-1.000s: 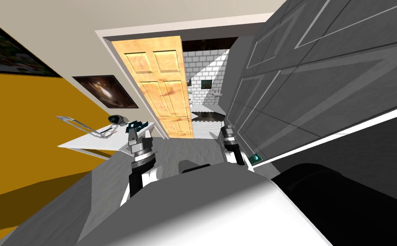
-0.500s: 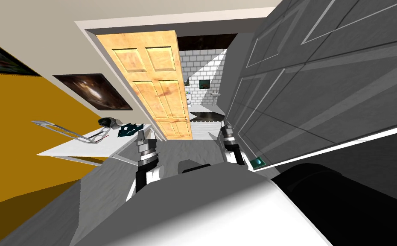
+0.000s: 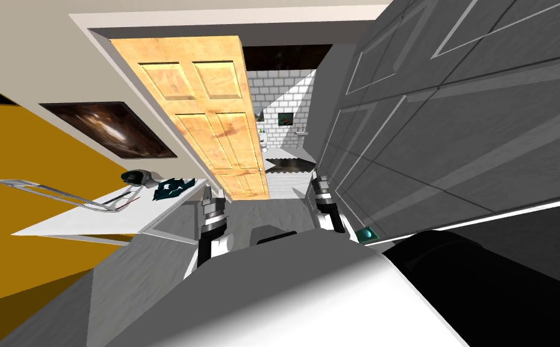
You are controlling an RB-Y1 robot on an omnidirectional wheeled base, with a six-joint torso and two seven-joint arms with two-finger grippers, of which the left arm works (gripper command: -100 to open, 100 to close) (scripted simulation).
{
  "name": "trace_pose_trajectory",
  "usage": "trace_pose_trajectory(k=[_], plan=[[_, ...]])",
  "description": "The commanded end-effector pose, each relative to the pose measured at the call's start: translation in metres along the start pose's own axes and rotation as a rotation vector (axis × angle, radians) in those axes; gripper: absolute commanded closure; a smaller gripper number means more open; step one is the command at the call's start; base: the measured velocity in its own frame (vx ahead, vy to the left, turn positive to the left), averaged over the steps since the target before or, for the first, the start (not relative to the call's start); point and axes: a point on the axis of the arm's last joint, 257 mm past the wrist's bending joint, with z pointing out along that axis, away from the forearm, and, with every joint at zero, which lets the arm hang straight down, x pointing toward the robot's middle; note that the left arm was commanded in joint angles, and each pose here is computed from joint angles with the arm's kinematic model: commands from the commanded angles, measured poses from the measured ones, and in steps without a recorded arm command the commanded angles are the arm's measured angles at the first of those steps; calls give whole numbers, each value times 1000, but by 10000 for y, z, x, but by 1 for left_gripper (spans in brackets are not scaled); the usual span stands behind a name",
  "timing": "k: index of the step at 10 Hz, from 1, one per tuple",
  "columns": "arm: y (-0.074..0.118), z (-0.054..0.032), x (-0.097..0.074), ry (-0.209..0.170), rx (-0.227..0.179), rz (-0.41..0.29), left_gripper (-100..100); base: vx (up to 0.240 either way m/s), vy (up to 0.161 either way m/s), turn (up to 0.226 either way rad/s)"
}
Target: Pull the door open
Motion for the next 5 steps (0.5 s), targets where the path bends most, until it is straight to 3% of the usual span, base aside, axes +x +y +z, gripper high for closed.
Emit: trace_pose_trajectory(k=[1,2,5], plan=[[166,-37,0,7,-27,-5,-100,101,-17,-88],[168,-38,0,7,-27,-5,-100,63,-12,-23],[460,-121,8,19,-77,-14,-100,77,-17,-66]])
